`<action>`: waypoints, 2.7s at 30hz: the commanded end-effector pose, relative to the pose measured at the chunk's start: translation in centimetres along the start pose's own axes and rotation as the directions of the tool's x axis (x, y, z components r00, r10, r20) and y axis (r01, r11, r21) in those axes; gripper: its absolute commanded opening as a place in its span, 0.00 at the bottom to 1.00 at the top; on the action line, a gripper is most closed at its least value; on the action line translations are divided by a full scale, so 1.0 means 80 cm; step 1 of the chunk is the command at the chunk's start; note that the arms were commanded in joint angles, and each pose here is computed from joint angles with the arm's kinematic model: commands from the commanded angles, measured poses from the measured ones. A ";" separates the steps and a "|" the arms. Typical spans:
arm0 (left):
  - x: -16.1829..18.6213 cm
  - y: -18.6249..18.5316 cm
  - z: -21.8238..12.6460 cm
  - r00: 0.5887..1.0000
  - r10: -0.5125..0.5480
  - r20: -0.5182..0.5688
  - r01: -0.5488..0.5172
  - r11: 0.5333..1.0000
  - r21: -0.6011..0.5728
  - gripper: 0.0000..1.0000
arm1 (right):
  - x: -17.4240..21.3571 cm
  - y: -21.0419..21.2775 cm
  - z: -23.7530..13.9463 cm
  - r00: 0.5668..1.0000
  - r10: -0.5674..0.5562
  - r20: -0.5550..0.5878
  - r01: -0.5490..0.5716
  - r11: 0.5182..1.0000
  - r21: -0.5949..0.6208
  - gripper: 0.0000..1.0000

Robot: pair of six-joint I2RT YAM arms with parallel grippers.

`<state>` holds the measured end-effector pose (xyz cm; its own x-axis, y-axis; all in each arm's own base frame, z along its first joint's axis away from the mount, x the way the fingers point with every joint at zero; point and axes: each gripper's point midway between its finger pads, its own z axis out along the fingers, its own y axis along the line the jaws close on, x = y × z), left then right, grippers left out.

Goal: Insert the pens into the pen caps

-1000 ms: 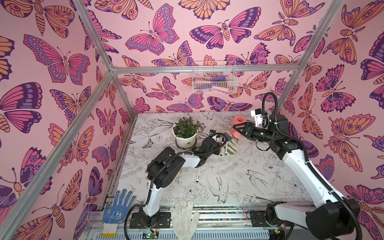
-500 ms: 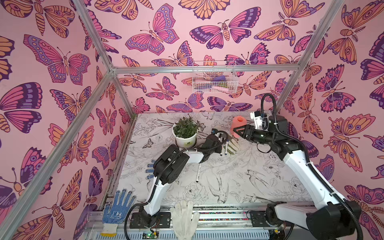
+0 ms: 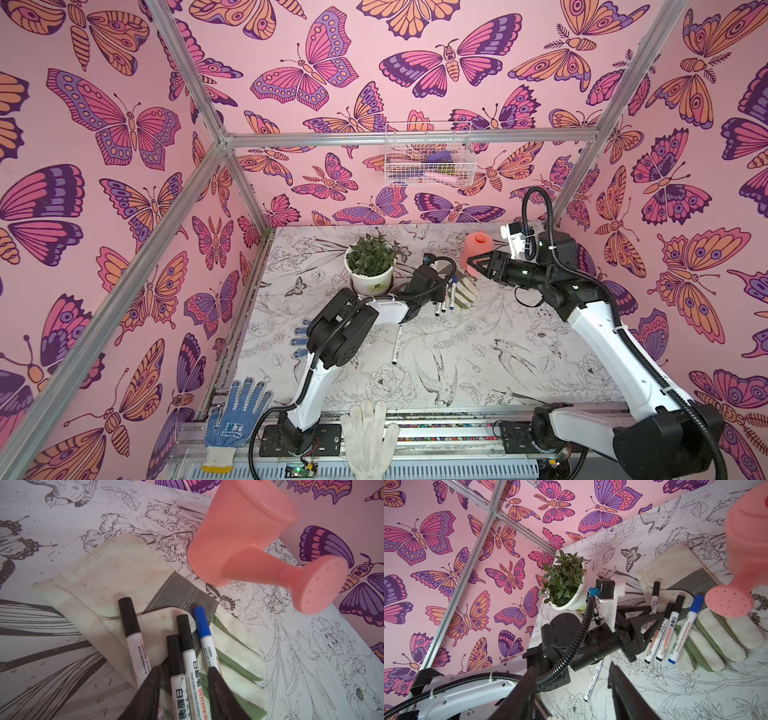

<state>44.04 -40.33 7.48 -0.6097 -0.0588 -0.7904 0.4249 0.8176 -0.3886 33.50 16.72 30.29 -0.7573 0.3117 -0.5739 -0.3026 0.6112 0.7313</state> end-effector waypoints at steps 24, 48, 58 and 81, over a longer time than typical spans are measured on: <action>0.170 0.090 -0.248 0.805 0.228 -0.548 -0.366 0.917 -0.157 0.57 | 0.016 -0.008 0.031 0.997 -0.043 -0.065 0.045 0.998 0.041 0.56; 0.055 0.019 -0.222 0.969 0.141 -0.200 -0.146 0.989 -0.008 0.00 | 0.076 -0.020 0.074 0.979 -0.048 -0.201 0.060 0.997 0.057 0.55; -0.030 -0.040 -0.243 0.994 0.042 0.099 -0.061 0.979 0.195 0.00 | 0.120 0.023 0.113 0.932 -0.143 -0.333 0.132 0.990 -0.055 0.54; -0.023 -0.056 -0.248 0.991 0.094 0.092 -0.115 0.959 0.260 0.00 | 0.102 0.037 0.148 0.938 -0.138 -0.317 0.110 0.988 -0.105 0.02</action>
<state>30.37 -32.00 19.56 -0.5244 -0.0403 -0.8505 0.6179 0.6692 -0.4127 33.25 28.81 21.61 -0.8692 -0.0187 -0.4941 -0.4024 0.6074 0.6849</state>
